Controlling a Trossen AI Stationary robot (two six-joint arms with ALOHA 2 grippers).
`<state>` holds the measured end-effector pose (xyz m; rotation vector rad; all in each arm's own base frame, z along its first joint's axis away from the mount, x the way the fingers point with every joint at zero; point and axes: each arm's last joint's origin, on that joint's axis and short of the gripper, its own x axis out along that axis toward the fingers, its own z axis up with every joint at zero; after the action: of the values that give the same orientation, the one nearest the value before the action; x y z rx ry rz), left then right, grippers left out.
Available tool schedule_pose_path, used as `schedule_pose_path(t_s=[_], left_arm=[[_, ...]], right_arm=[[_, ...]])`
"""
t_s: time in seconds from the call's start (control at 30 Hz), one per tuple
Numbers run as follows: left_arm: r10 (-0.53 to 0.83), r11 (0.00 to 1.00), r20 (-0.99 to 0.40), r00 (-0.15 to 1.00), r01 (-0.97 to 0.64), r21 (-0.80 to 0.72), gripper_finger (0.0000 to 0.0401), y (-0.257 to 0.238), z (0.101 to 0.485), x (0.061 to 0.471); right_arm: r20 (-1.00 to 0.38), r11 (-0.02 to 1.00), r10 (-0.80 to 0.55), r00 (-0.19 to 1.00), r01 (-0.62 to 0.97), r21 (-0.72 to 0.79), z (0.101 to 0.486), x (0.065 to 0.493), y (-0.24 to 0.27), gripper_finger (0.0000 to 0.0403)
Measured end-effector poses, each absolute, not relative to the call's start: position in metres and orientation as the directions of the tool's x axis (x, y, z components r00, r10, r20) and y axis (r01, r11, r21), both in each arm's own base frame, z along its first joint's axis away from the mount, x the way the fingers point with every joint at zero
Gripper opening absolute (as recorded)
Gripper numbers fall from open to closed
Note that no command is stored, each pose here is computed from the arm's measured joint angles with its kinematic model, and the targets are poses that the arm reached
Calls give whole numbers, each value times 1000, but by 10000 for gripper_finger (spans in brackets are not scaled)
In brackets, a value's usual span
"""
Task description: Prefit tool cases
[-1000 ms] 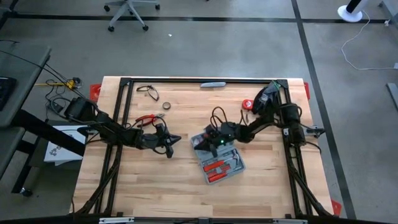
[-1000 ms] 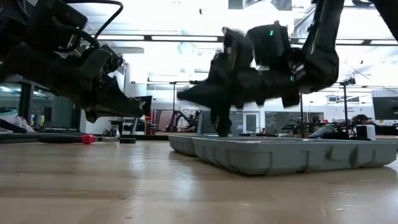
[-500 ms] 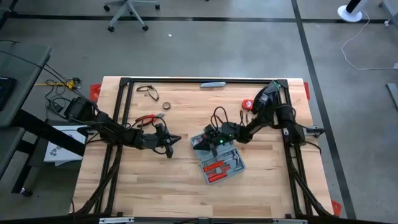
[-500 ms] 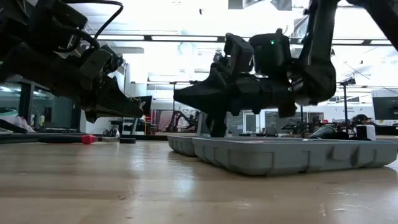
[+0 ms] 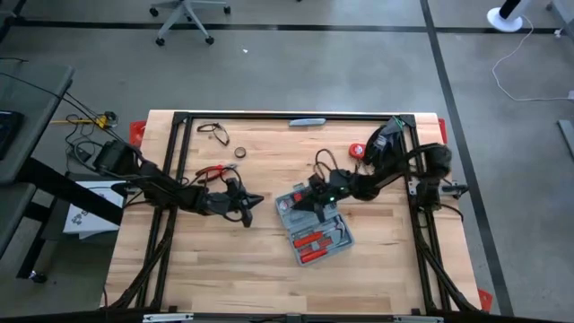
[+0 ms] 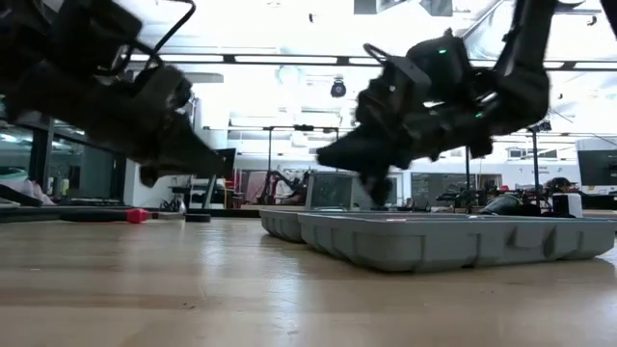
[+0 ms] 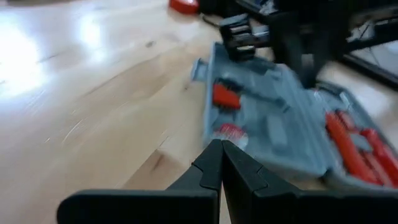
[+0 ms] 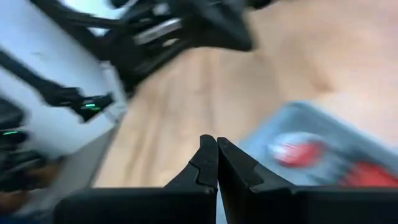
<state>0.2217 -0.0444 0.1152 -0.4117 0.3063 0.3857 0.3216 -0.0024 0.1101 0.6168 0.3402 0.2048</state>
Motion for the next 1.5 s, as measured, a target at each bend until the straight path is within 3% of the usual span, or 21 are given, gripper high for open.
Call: schedule_pose_path(t_s=[0.2, 0.3, 0.4, 0.57, 0.73, 1.0, 1.3, 1.5], left_arm=[[253, 876, -355, 900, -368, -310, 0, -43, 122, 265], [210, 883, -426, 880, -358, -303, 0, -41, 115, 290], [144, 884, -528, 837, -348, -311, 0, -38, 102, 310], [101, 882, -572, 814, -339, -328, 0, -30, 98, 341], [128, 899, -642, 756, -362, -246, 0, -11, 105, 349], [239, 873, -701, 672, -464, -148, 0, 28, 109, 341], [224, 913, -626, 747, -385, -133, 0, 33, 148, 336], [254, 906, -609, 751, -405, -121, 0, 40, 146, 339]], right_arm=[[-383, 850, 111, 917, 112, 515, 113, 273, -13, 0], [-409, 864, 39, 912, 175, 472, 121, 253, -18, 0], [-525, 871, -56, 849, 298, 390, 120, 235, -22, 0], [-681, 863, -187, 708, 449, 231, 120, 213, -25, 0], [-747, 858, -206, 632, 484, 173, 116, 204, -20, 0], [-741, 866, -244, 626, 485, 124, 111, 207, -12, 0], [-732, 864, -269, 626, 493, 104, 105, 212, -11, 0], [-718, 858, -292, 632, 504, 95, 97, 218, -12, 0]])
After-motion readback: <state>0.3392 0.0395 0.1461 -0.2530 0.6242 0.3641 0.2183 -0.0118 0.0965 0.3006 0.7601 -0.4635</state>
